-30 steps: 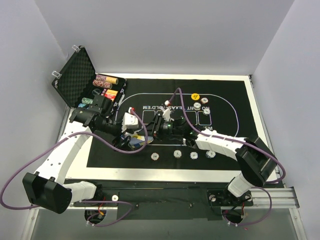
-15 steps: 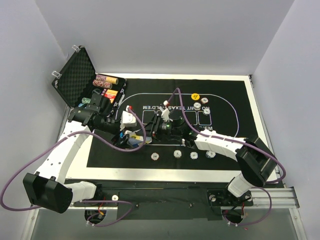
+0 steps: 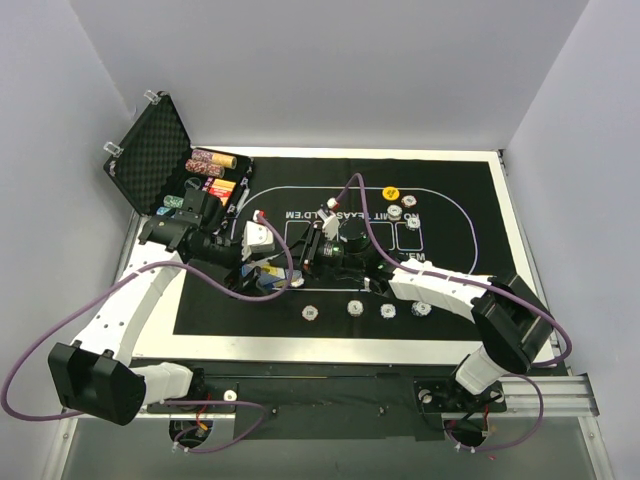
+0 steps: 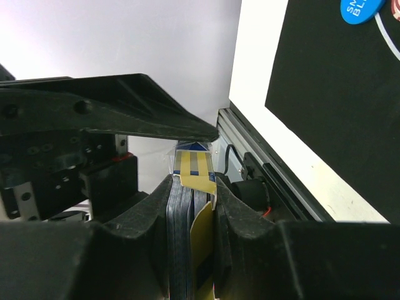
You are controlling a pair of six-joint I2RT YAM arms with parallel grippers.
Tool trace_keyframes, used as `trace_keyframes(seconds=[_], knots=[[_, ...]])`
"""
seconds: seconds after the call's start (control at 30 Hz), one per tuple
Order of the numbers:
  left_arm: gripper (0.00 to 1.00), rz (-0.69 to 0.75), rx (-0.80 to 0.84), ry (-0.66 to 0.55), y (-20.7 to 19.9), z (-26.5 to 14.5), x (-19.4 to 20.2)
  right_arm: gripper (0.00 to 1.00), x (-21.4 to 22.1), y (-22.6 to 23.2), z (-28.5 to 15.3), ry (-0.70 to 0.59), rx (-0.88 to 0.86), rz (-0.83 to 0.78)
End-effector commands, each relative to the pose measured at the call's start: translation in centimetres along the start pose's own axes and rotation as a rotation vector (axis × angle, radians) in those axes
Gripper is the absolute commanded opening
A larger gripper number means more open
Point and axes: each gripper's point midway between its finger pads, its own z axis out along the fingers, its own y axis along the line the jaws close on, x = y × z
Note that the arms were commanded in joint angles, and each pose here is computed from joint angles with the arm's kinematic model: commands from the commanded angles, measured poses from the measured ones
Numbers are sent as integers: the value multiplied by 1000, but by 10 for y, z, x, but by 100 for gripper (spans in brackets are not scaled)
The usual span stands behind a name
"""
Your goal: Distribute texas hold em gaming equipment
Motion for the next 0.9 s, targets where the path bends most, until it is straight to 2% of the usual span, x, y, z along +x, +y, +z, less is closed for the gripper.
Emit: trace_keyframes(seconds=[0.0, 0.23, 0.47, 0.73, 0.87], knots=[[94, 0, -47, -12, 8, 1, -1, 13, -9, 66, -3, -27, -201, -58], [94, -1, -84, -27, 19, 3, -4, 13, -6, 68, 2, -22, -213, -47], [92, 36, -60, -39, 12, 1, -8, 13, 0, 61, 8, -4, -195, -34], [80, 61, -45, -12, 5, -2, -1, 12, 1, 52, 8, -2, -174, -31], [69, 66, -39, -5, 4, -2, 1, 12, 1, 54, 7, -5, -178, -35]])
